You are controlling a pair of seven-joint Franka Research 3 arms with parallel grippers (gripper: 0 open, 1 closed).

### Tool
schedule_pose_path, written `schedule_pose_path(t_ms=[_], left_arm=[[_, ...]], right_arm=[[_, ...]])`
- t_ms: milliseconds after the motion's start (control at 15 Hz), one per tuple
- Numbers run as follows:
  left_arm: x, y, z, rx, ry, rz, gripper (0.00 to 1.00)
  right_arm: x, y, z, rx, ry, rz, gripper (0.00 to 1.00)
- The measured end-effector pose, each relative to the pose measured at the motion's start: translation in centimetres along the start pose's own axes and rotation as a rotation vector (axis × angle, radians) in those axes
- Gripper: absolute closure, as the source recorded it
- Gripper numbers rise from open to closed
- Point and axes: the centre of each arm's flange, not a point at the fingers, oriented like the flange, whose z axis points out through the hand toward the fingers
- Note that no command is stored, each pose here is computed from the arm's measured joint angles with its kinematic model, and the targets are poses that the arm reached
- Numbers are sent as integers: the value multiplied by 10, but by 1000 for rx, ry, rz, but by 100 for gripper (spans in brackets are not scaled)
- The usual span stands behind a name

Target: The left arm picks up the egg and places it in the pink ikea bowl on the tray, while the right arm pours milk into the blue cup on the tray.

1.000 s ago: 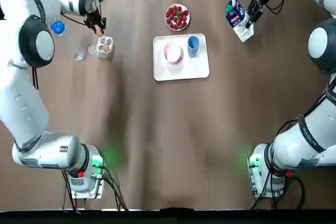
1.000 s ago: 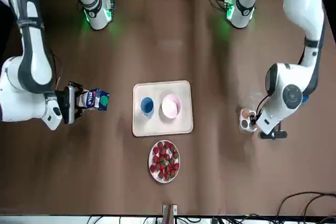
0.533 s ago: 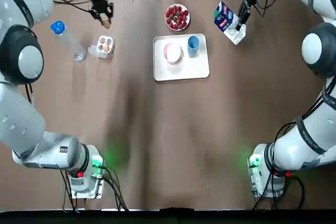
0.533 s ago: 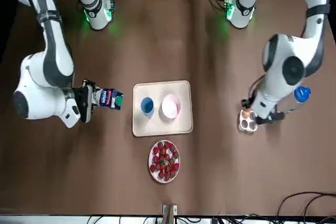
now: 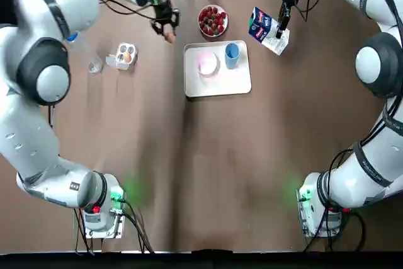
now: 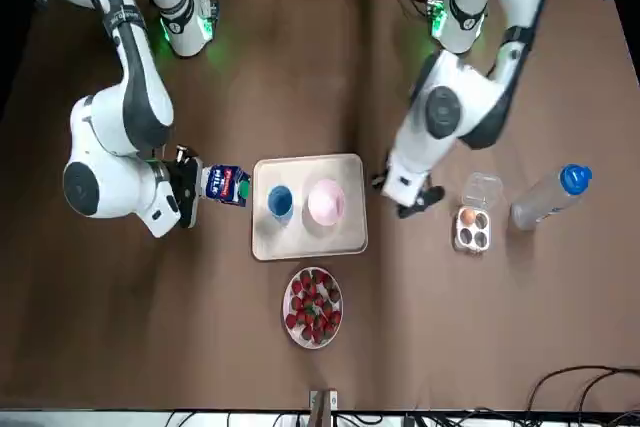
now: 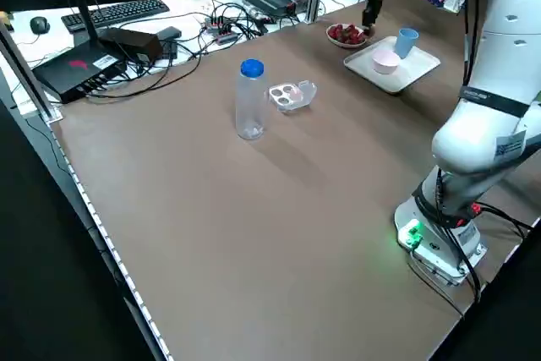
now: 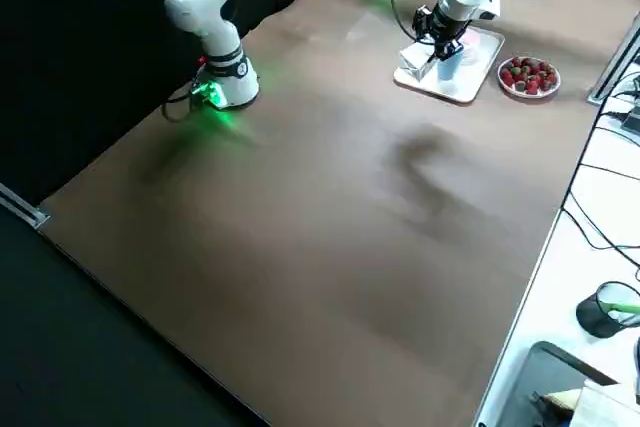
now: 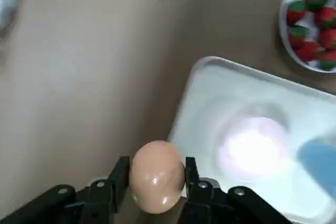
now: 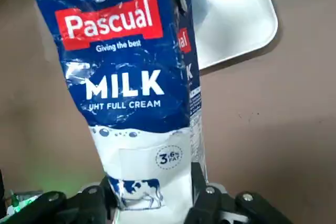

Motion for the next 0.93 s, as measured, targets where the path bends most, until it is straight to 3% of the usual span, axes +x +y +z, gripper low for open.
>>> schedule_pose_path(t_ms=[400, 933], left_arm=[[-34, 77, 71, -169, 37, -129, 53], [-39, 88, 119, -190, 42, -137, 53]], right_arm=[[8, -3, 2, -19, -22, 15, 46], [8, -3, 2, -22, -30, 16, 46]])
